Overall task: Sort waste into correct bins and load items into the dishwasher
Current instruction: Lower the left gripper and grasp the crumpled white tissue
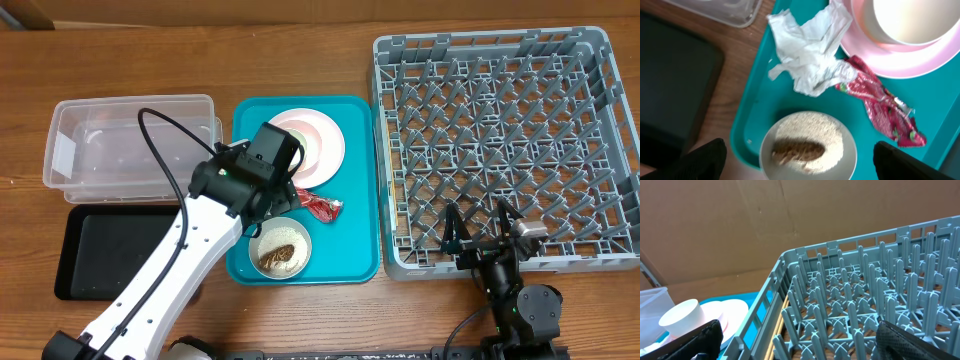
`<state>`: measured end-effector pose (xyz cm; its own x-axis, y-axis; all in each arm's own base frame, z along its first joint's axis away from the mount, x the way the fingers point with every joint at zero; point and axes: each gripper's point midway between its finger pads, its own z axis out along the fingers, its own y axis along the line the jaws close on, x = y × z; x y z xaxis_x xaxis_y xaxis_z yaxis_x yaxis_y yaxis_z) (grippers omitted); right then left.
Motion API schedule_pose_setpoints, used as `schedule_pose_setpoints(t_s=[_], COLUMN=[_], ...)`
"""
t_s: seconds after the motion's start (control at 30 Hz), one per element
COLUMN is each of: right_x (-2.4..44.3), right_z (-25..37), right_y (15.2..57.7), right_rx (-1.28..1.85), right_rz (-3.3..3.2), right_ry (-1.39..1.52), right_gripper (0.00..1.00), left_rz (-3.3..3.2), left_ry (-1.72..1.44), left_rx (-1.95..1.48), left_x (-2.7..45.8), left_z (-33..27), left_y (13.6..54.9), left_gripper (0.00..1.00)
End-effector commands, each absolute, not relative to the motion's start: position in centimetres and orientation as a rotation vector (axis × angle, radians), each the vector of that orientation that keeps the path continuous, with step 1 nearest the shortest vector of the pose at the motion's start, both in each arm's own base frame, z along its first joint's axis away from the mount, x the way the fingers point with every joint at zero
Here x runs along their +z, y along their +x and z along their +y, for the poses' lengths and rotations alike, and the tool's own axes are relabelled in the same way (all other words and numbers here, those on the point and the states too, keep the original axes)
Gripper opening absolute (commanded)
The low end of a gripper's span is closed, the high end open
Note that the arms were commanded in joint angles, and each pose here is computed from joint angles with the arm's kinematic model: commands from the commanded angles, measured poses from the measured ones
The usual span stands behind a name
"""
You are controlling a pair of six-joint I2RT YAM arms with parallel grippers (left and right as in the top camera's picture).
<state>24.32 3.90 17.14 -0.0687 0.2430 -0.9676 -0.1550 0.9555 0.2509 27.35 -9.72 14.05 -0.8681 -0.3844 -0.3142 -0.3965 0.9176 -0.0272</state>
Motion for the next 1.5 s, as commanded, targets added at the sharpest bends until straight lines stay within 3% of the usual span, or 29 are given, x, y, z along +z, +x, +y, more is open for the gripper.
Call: schedule_pose_setpoints(t_s=[0.0, 0.2, 0.97, 1.13, 1.47], right_x=[17.0, 17.0, 17.0, 17.0, 17.0], right_z=[3.7, 3.7, 3.7, 3.7, 3.7], right_y=[24.4, 24.4, 24.4, 24.4, 24.4], right_rx=[0.318, 0.318, 0.318, 0.318, 0.318], right_rz=[1.603, 1.603, 1.603, 1.603, 1.603], right_ry=[0.080, 0.080, 0.079, 0.080, 0.080], right_gripper=[1.00, 1.00, 1.00, 1.00, 1.00], left_rz=[2.735, 2.673, 2.636, 2.698, 2.684], left_ry=[-0.609, -0.629, -0.657, -0.726, -0.807], left_rx=[0.075, 0.054, 0.166, 0.051, -0.077], left_x=[12.6, 10.6, 2.8, 1.2, 1.3], left_z=[-9.3, -9.3, -8.4, -8.9, -8.6], left_y=[27.5, 28.5, 30.8, 31.1, 32.3], left_gripper=[0.95, 0.88, 0.86, 0.86, 0.75])
